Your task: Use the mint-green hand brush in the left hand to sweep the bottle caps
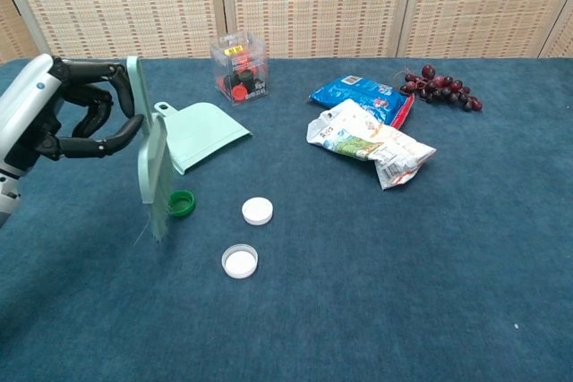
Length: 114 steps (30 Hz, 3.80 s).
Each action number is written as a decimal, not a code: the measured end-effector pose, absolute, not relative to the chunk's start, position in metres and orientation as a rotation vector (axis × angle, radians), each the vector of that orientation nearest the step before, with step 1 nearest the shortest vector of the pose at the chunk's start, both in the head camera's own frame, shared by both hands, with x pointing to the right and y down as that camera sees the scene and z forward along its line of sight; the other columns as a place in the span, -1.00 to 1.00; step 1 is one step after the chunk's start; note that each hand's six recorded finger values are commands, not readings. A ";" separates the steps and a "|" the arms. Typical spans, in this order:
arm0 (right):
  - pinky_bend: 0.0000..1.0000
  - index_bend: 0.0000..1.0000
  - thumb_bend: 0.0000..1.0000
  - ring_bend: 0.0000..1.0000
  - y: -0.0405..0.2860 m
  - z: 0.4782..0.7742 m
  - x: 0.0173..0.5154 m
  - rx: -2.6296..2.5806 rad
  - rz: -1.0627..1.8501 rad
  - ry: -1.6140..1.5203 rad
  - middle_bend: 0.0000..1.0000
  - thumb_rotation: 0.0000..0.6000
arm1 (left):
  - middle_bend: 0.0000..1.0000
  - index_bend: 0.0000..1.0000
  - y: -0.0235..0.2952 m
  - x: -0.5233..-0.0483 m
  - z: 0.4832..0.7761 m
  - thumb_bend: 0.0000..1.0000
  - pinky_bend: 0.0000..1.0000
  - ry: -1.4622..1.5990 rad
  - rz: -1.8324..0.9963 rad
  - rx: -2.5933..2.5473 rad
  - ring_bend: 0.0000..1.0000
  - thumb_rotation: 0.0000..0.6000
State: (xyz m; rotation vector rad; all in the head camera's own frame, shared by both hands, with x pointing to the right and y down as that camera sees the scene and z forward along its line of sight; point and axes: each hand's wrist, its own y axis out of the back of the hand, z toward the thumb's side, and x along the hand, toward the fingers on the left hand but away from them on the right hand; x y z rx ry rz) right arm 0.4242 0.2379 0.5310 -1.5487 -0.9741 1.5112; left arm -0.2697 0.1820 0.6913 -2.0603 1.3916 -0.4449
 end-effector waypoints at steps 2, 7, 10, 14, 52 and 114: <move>-1.00 -1.00 -0.65 -1.00 0.238 0.531 0.424 -1.549 1.511 -0.974 -1.00 1.00 | 0.97 0.62 0.183 -0.270 0.695 0.48 0.81 1.374 -0.472 -2.063 0.71 1.00; -1.00 -1.00 -0.65 -1.00 0.238 0.529 0.425 -1.542 1.511 -0.982 -1.00 1.00 | 0.98 0.63 0.183 -0.271 0.702 0.51 0.81 1.342 -0.526 -2.056 0.71 1.00; -1.00 -1.00 -0.65 -1.00 0.238 0.529 0.426 -1.540 1.512 -0.983 -1.00 1.00 | 0.98 0.63 0.182 -0.271 0.705 0.52 0.80 1.340 -0.545 -2.057 0.72 1.00; -1.00 -1.00 -0.65 -1.00 0.238 0.530 0.425 -1.544 1.514 -0.978 -1.00 1.00 | 0.98 0.63 0.183 -0.270 0.707 0.52 0.80 1.329 -0.555 -2.060 0.72 1.00; -1.00 -1.00 -0.65 -1.00 0.236 0.523 0.432 -1.545 1.506 -1.017 -1.00 1.00 | 0.99 0.63 0.195 -0.191 0.698 0.52 0.80 1.332 -0.271 -2.266 0.72 1.00; -1.00 -1.00 -0.65 -1.00 0.238 0.534 0.423 -1.558 1.534 -0.969 -1.00 1.00 | -0.68 -0.53 0.198 -0.330 0.683 -0.15 0.33 0.926 -0.673 -1.885 -0.09 1.00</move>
